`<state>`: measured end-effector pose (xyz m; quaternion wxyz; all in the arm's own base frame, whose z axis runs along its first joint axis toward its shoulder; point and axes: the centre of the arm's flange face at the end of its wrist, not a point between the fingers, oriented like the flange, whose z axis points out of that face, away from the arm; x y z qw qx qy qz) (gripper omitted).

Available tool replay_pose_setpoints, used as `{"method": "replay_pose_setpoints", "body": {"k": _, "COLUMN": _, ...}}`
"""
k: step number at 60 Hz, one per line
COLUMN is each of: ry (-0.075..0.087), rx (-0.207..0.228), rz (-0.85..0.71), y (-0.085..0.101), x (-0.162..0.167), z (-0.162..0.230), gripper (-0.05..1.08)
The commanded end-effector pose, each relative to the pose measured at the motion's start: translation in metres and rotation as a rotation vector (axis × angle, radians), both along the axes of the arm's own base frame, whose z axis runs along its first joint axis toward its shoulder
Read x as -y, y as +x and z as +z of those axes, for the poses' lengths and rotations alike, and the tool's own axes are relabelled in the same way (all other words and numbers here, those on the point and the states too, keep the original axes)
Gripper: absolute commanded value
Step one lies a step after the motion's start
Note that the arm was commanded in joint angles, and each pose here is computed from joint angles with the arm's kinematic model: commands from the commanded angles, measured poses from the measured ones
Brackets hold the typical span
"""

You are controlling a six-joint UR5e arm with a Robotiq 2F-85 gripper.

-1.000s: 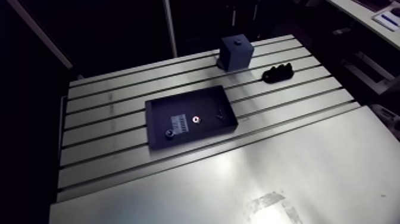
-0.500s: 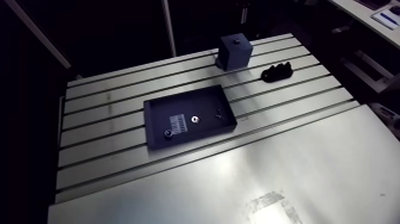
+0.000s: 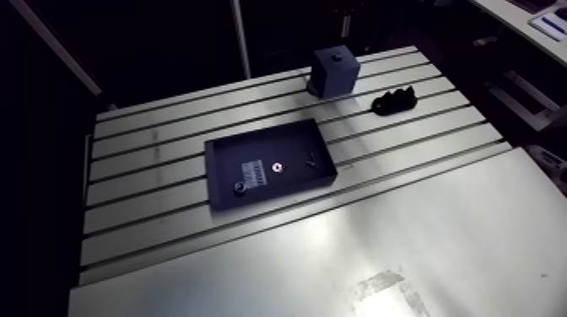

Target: Pick up the M10 bolt and insert it into the hex recess until seated.

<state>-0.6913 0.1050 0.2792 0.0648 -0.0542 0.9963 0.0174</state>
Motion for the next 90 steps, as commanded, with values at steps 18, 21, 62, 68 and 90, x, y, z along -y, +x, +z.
{"method": "replay_pose_setpoints", "body": {"k": 18, "ry": 0.004, "rx": -0.024, "rz": -0.01, "y": 0.002, "x": -0.003, "z": -0.015, "gripper": 1.04}}
{"method": "replay_pose_setpoints", "body": {"k": 21, "ry": 0.002, "rx": -0.021, "rz": -0.011, "y": 0.003, "x": -0.002, "z": -0.017, "gripper": 1.04}}
{"method": "replay_pose_setpoints", "body": {"k": 62, "ry": -0.014, "rx": -0.036, "rz": -0.017, "y": 0.006, "x": -0.001, "z": -0.03, "gripper": 1.04}}
{"method": "replay_pose_setpoints", "body": {"k": 68, "ry": -0.012, "rx": -0.043, "rz": -0.017, "y": 0.006, "x": -0.001, "z": -0.031, "gripper": 1.04}}
{"method": "replay_pose_setpoints", "body": {"k": 90, "ry": -0.011, "rx": -0.033, "rz": -0.017, "y": 0.006, "x": -0.003, "z": -0.038, "gripper": 1.04}}
